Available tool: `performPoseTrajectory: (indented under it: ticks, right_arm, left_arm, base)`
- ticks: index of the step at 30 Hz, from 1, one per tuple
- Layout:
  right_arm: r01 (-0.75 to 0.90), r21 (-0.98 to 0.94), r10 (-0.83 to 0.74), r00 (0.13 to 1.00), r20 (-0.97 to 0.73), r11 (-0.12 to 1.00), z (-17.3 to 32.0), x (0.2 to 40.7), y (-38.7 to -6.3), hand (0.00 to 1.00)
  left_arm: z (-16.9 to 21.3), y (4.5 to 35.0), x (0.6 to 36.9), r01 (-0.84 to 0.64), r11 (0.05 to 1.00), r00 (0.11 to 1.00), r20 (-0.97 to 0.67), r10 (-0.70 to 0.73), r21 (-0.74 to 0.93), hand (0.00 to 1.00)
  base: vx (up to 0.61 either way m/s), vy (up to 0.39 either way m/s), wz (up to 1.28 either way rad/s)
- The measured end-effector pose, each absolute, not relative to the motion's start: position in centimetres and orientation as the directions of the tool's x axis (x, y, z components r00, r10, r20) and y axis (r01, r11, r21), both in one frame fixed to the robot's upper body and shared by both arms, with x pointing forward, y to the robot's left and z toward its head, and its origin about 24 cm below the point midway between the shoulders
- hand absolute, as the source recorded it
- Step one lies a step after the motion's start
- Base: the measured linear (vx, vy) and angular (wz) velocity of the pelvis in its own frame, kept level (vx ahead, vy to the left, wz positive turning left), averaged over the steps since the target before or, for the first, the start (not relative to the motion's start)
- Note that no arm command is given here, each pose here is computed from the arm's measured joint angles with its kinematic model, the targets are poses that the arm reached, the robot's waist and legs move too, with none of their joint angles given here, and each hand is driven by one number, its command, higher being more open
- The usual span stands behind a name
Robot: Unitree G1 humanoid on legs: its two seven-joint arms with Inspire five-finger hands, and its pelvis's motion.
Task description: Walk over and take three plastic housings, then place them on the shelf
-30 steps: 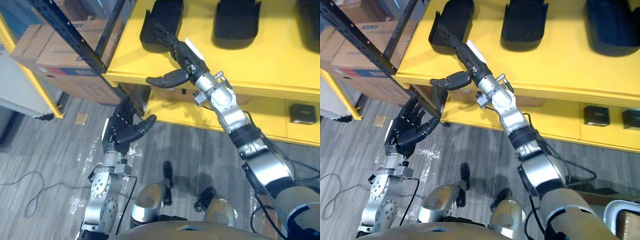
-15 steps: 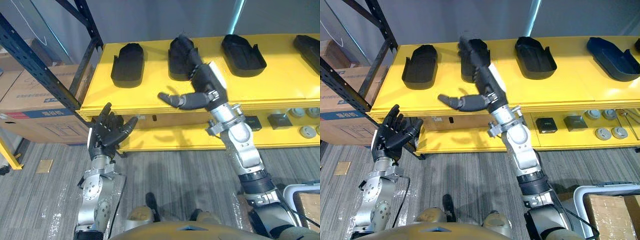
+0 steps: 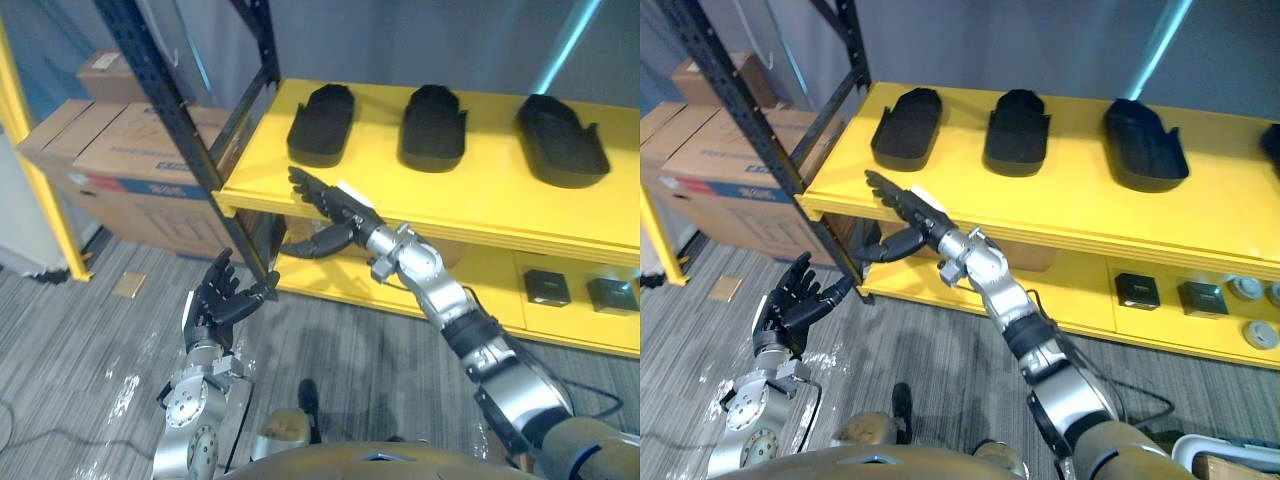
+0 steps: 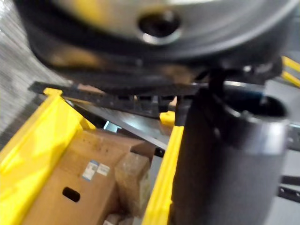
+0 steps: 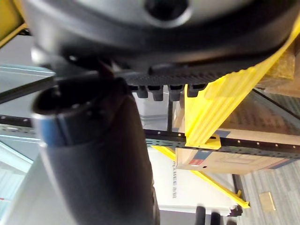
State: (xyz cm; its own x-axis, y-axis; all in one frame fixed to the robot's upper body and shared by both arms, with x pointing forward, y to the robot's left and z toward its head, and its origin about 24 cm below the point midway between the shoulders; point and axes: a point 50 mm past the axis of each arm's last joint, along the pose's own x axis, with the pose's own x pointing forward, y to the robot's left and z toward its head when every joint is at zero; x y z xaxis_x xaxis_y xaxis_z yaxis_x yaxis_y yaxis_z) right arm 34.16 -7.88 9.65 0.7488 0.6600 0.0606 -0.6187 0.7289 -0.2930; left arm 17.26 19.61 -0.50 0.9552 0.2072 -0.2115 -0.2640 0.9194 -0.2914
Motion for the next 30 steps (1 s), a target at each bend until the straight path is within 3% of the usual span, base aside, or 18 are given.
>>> performPoseTrajectory:
  ticks: [13, 30]
  right_arm:
    - [-0.361, -0.453, 0.519, 0.803, 0.292, 0.815, 19.0, 38.8, -11.6, 1.0]
    - [-0.258, -0.495, 0.45, 0.834, 0.319, 0.829, 21.7, 40.1, -12.5, 1.0]
  left_arm:
    - [-0.4, 16.9, 17.8, -0.149, 0.917, 0.978, -0.193, 0.081, -0.371, 1.0]
    - [0.3, 14.4, 19.6, -0.052, 0.904, 0.988, -0.154, -0.016, -0.424, 1.0]
  base:
    - [-0.04, 0.015, 0.14]
    - [-0.01, -0.051, -0.03]
